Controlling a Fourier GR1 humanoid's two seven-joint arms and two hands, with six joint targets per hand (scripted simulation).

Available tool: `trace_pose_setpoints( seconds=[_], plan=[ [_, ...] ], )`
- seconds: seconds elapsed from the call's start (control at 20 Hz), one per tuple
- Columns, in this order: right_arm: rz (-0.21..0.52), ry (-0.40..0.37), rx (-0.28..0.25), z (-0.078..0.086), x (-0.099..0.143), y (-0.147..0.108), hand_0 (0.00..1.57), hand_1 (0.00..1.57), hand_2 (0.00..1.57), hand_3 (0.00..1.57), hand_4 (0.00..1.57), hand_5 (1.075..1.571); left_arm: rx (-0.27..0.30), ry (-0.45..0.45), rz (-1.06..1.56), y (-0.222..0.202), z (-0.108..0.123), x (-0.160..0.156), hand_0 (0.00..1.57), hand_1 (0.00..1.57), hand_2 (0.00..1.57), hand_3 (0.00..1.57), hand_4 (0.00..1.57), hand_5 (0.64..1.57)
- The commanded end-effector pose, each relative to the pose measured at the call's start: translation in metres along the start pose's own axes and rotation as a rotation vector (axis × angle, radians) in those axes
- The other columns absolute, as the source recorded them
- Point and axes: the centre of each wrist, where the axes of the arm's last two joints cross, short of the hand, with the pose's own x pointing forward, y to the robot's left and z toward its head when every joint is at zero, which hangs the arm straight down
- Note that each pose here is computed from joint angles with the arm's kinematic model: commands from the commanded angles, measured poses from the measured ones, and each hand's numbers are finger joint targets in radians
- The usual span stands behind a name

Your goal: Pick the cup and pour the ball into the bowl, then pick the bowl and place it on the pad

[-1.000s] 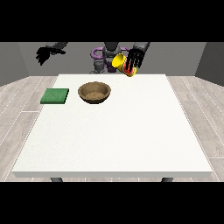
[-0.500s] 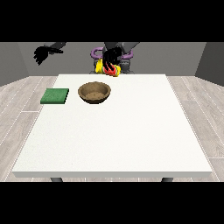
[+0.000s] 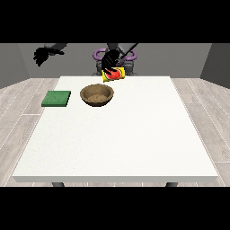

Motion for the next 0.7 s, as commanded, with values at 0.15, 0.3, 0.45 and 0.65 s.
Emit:
trace_pose_setpoints(
  seconds=[0.15, 0.3, 0.45, 0.65],
  plan=[
    [-0.032, 0.012, 0.036, -0.012, 0.004, 0.018, 0.00, 0.00, 0.00, 0.00, 0.00, 1.569, -0.007, -0.036, -0.104, 0.005, -0.004, -0.007, 1.45, 1.45, 1.57, 1.57, 1.53, 1.134],
    [-0.041, 0.073, -0.044, 0.011, -0.019, 0.014, 0.00, 0.00, 0.00, 0.00, 0.00, 1.568, 0.030, 0.155, 0.339, 0.008, -0.004, -0.028, 1.48, 1.48, 1.57, 1.57, 1.50, 1.222],
    [-0.023, 0.080, -0.057, 0.016, -0.014, 0.005, 0.00, 0.00, 0.00, 0.00, 0.00, 1.568, 0.027, 0.408, 0.722, -0.002, 0.004, -0.037, 1.30, 1.30, 1.57, 1.57, 1.57, 1.190],
    [-0.036, 0.079, -0.106, 0.012, -0.015, 0.013, 0.00, 0.00, 0.00, 0.00, 0.22, 1.565, 0.089, 0.573, 1.127, -0.015, 0.020, -0.034, 1.02, 1.02, 1.26, 0.94, 1.39, 1.300]
  ],
)
